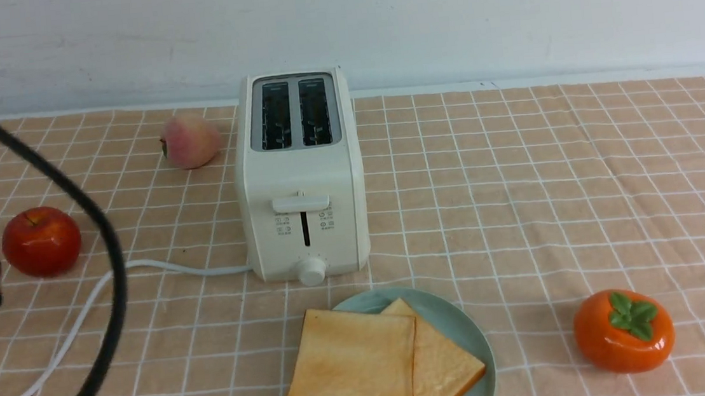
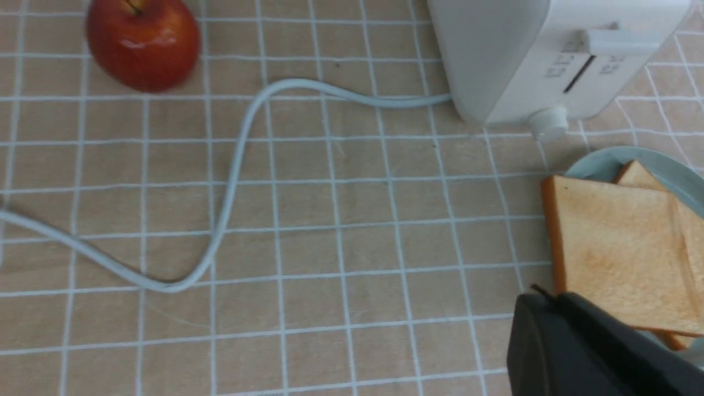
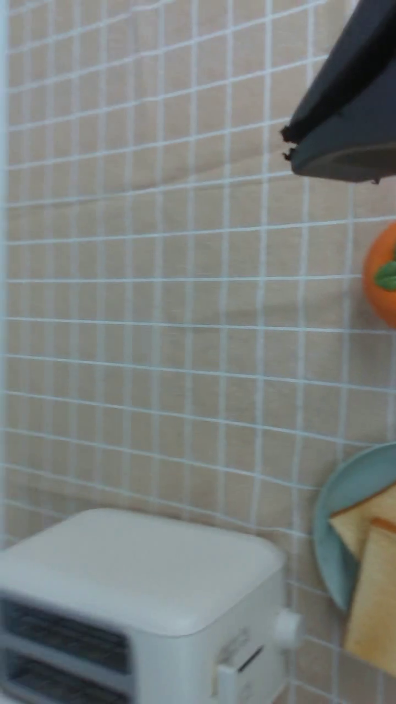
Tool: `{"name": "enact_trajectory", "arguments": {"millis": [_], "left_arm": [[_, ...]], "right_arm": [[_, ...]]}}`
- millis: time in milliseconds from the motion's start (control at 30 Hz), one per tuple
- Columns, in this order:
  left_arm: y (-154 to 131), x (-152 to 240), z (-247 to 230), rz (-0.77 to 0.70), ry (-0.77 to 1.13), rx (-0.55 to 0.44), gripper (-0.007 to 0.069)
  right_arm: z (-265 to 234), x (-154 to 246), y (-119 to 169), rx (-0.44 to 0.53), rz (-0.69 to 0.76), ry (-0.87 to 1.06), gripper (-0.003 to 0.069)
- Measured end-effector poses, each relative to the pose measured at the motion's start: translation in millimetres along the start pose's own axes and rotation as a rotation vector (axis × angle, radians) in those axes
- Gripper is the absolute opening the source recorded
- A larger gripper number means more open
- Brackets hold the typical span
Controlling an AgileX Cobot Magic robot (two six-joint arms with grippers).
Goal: Take toasted bread from bread machine on light coffee tablecloth place on plate.
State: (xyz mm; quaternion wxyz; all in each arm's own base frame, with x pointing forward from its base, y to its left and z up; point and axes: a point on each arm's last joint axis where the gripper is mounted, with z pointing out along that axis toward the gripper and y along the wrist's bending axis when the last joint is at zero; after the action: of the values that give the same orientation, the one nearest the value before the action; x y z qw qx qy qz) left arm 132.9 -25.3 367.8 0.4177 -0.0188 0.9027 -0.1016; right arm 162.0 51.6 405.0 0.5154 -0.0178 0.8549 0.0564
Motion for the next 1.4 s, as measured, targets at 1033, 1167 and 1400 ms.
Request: {"name": "enact_trajectory", "arguments": {"millis": [1033,1167,1400], "left_arm": [[20.3,107.2,-37.3,-0.256,-0.279,0.128,-0.0014],[20.3,107.6,-37.2,-0.257,-0.273,0.127,-0.0014],[20.4,107.8,-37.1,-0.257,-0.272,0.127,-0.0013]], "right_arm": [[-7.1,183.6,-43.0,-0.079,-0.275,-0.263,-0.0008],[-6.5,184.6,-43.2,-0.078,-0.278,-0.26,-0.0005],[-6.6,184.5,-43.1,-0.079,-0.278,-0.261,0.0]]}}
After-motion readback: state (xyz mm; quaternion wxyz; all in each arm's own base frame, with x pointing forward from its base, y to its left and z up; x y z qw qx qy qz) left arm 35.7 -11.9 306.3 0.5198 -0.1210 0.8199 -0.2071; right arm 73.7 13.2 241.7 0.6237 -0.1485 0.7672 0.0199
